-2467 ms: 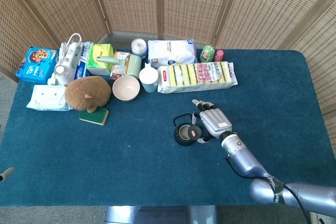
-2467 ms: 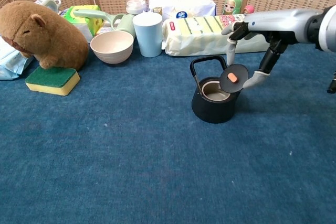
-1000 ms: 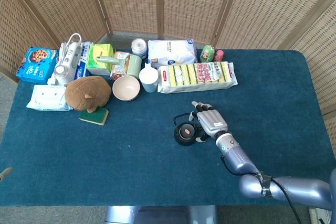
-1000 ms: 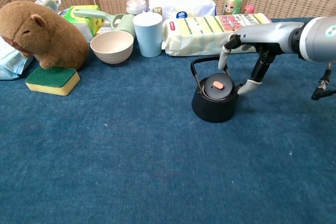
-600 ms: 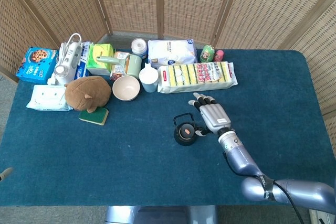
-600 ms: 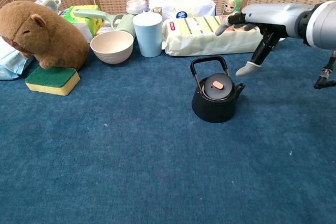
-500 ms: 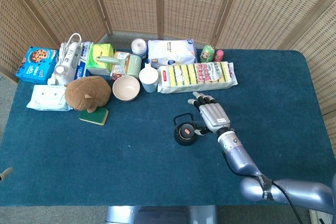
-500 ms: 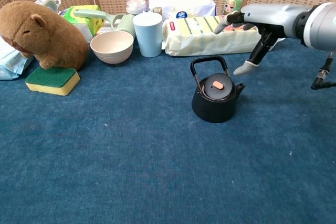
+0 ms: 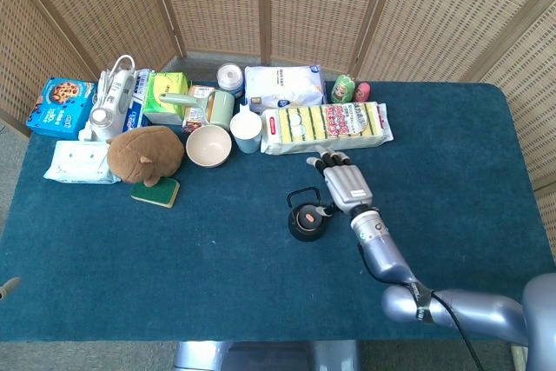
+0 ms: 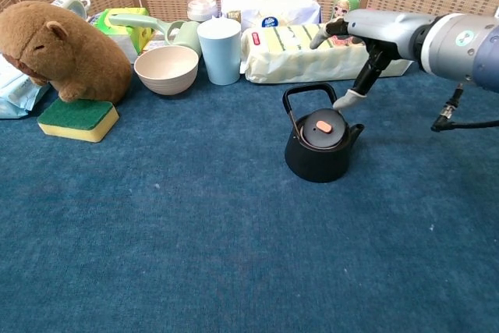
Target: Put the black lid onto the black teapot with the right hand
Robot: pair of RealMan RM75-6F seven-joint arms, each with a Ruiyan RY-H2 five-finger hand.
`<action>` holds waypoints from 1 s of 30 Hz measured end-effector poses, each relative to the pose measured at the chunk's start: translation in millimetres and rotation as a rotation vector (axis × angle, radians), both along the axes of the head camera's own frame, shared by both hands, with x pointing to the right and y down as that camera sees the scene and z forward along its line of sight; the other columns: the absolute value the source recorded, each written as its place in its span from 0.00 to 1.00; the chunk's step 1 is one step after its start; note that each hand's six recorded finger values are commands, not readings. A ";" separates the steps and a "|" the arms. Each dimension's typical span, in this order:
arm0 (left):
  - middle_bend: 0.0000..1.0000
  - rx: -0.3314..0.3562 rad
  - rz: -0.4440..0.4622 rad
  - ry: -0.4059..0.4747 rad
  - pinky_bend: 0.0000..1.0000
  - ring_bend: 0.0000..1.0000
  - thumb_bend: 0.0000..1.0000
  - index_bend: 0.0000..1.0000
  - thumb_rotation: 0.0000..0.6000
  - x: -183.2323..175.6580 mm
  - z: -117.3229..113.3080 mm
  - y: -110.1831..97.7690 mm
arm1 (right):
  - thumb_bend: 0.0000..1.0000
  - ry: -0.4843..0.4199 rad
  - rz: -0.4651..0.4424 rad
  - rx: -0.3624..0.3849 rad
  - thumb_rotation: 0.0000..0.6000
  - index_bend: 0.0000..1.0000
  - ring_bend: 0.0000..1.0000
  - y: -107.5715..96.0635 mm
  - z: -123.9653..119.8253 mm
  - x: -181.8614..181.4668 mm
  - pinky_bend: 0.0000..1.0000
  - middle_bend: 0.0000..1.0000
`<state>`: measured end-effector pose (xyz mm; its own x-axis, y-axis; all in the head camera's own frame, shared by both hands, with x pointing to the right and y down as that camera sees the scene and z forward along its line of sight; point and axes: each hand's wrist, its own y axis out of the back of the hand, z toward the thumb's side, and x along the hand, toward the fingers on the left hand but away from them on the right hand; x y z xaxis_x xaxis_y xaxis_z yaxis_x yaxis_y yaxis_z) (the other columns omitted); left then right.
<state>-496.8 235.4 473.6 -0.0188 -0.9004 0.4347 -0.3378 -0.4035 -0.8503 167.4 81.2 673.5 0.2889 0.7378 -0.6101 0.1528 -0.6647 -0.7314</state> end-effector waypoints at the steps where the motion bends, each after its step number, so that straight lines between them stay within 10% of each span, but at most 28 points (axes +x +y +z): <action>1: 0.00 -0.001 0.001 0.000 0.00 0.00 0.09 0.00 1.00 0.1 0.2 -0.1 | 0.21 0.003 0.002 -0.001 1.00 0.14 0.00 -0.6 0.9 0.0 0.00 0.00; 30: 0.00 0.002 -0.004 0.004 0.00 0.00 0.09 0.00 1.00 -1.1 -1.2 0.2 | 0.21 0.001 0.004 -0.016 1.00 0.14 0.00 1.7 4.2 -2.9 0.00 0.00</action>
<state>-498.0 235.6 472.4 -0.0205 -0.9012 0.4328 -0.3430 -0.4003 -0.8497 164.6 82.9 677.7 0.2850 0.7292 -0.6221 0.1546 -0.6755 -0.7210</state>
